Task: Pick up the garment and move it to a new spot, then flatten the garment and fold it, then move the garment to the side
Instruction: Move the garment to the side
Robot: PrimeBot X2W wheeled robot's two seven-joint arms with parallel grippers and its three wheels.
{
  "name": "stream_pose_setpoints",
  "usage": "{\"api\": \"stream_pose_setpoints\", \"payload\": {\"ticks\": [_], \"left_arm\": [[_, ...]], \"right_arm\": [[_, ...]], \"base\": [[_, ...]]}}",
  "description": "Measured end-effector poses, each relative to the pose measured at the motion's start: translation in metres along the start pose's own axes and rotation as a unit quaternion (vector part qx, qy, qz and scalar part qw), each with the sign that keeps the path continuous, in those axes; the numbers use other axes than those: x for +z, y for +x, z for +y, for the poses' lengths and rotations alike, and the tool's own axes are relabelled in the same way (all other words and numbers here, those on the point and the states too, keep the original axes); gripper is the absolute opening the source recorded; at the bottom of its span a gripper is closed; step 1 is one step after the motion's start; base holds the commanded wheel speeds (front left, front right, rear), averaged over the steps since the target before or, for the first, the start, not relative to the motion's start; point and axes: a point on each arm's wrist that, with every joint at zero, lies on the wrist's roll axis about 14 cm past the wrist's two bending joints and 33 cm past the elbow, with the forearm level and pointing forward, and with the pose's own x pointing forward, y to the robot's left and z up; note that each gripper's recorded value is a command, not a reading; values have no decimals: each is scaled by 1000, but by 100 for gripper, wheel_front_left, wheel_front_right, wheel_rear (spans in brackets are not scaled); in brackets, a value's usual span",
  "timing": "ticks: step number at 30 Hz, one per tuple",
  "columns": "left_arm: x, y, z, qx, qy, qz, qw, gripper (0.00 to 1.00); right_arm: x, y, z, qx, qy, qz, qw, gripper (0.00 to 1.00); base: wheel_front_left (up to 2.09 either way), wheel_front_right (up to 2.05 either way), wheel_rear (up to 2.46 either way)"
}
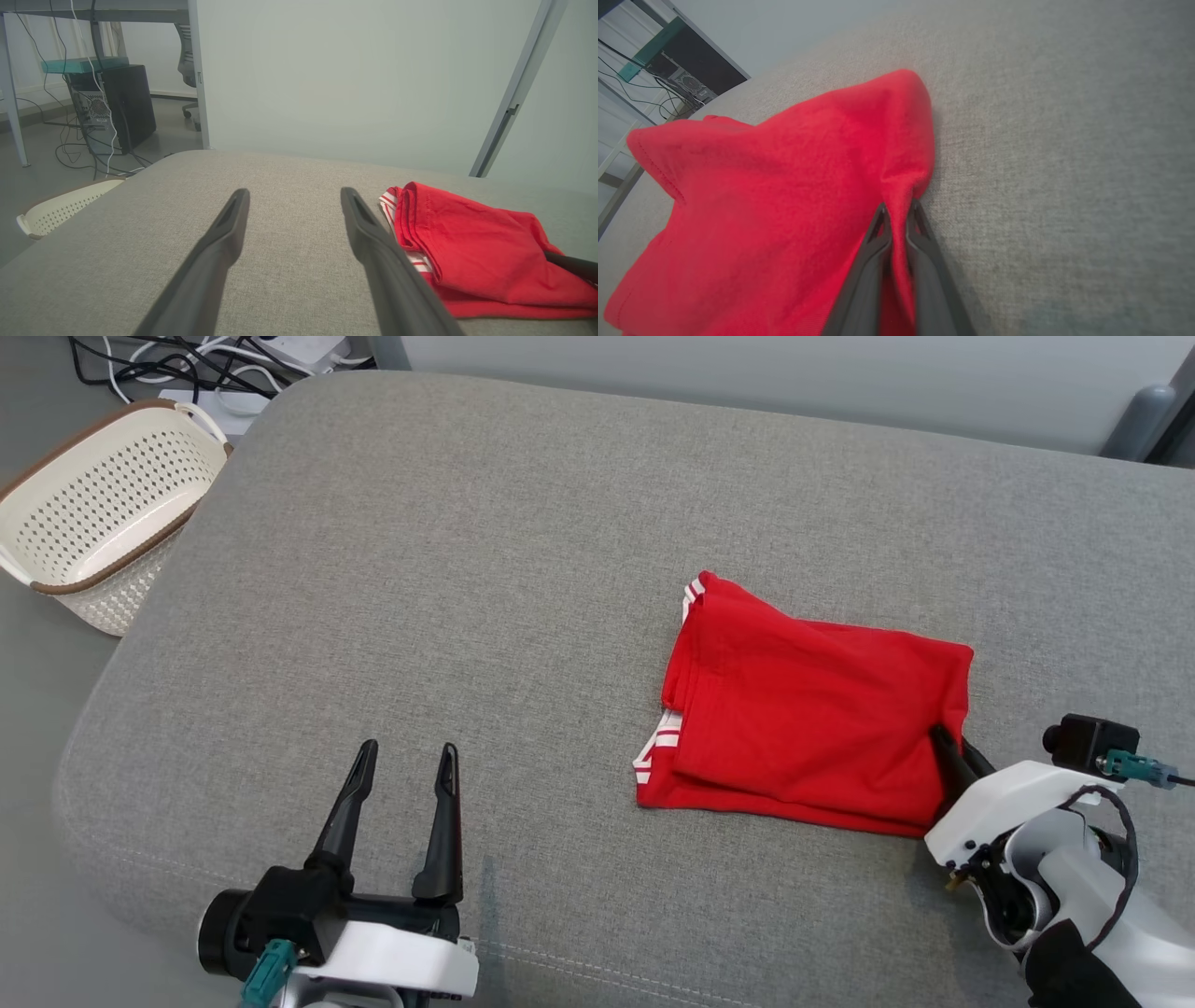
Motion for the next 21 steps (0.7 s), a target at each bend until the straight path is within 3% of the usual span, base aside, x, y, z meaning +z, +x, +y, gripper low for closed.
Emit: {"api": "stream_pose_setpoints", "payload": {"ticks": [3, 10, 15, 21], "left_arm": [[1, 0, 0, 0, 0, -2, 1000, 100], [5, 2, -6, -9, -5, -9, 1000, 100], [5, 5, -17, -25, -11, -10, 1000, 100], [-3, 13, -38, -57, -15, 0, 998, 100]], "right_arm": [[13, 2, 8, 19, -24, -16, 999, 0], [92, 3, 29, 53, -86, -123, 987, 0], [96, -10, 25, 45, -103, -145, 983, 0], [102, -29, -6, 1, -100, -165, 981, 0]], "base": [[0, 0, 0], [0, 0, 0], [0, 0, 0], [0, 0, 0]]}}
